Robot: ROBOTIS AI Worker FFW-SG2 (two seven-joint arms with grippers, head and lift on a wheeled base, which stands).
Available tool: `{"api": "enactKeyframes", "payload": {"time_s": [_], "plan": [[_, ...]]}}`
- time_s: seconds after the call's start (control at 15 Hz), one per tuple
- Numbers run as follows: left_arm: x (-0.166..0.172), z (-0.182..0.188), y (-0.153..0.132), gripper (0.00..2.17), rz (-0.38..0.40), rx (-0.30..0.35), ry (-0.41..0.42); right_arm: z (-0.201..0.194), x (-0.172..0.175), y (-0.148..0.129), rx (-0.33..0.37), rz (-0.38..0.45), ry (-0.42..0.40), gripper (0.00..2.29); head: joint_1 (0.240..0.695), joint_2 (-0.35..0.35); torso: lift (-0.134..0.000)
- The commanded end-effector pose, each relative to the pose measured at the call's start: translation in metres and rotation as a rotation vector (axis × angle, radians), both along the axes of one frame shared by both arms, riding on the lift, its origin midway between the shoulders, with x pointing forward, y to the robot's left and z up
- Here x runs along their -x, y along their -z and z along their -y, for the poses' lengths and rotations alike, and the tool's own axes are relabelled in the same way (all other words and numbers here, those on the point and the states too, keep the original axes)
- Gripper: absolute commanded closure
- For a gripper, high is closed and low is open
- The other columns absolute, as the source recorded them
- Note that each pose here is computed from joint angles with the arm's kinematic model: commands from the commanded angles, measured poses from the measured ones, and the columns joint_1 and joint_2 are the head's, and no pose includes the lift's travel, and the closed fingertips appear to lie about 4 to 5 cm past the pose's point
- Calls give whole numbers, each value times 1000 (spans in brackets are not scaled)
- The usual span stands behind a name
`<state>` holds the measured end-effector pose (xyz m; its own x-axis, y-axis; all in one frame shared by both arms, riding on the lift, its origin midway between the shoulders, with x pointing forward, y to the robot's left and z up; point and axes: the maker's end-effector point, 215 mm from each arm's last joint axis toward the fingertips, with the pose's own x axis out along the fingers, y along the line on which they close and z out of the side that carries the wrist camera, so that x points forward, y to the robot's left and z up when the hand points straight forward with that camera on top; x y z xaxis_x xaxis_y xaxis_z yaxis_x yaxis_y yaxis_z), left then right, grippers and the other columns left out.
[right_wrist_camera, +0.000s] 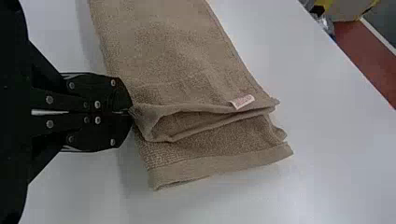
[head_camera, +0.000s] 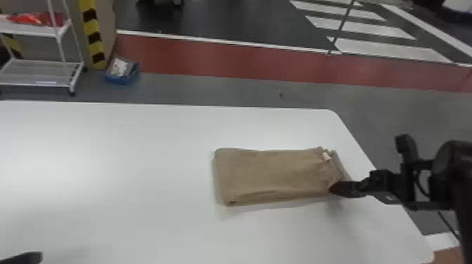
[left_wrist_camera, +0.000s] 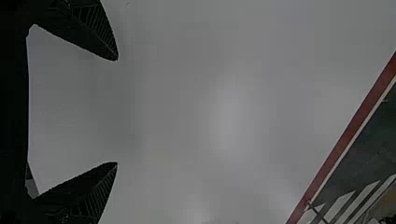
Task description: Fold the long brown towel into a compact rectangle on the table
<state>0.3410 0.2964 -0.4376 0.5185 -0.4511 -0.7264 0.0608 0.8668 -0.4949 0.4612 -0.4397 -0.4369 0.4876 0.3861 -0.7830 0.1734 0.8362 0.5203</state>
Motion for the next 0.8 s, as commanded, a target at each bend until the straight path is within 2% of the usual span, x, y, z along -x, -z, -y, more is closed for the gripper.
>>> {"api": "enactKeyframes", "payload": {"time_s": [0.0, 0.27, 0.73], "plan": [[1, 0, 1, 80, -6, 0, 0, -26, -12, -20, -10, 73, -51, 1301, 695, -213, -123], [0, -2, 2, 80, -7, -5, -6, -66, -21, -29, -9, 114, -130, 1301, 695, -148, -123], [-9, 0, 3, 80, -7, -3, -13, -138, -15, -23, -1, 125, -287, 1301, 695, -47, -123]]}}
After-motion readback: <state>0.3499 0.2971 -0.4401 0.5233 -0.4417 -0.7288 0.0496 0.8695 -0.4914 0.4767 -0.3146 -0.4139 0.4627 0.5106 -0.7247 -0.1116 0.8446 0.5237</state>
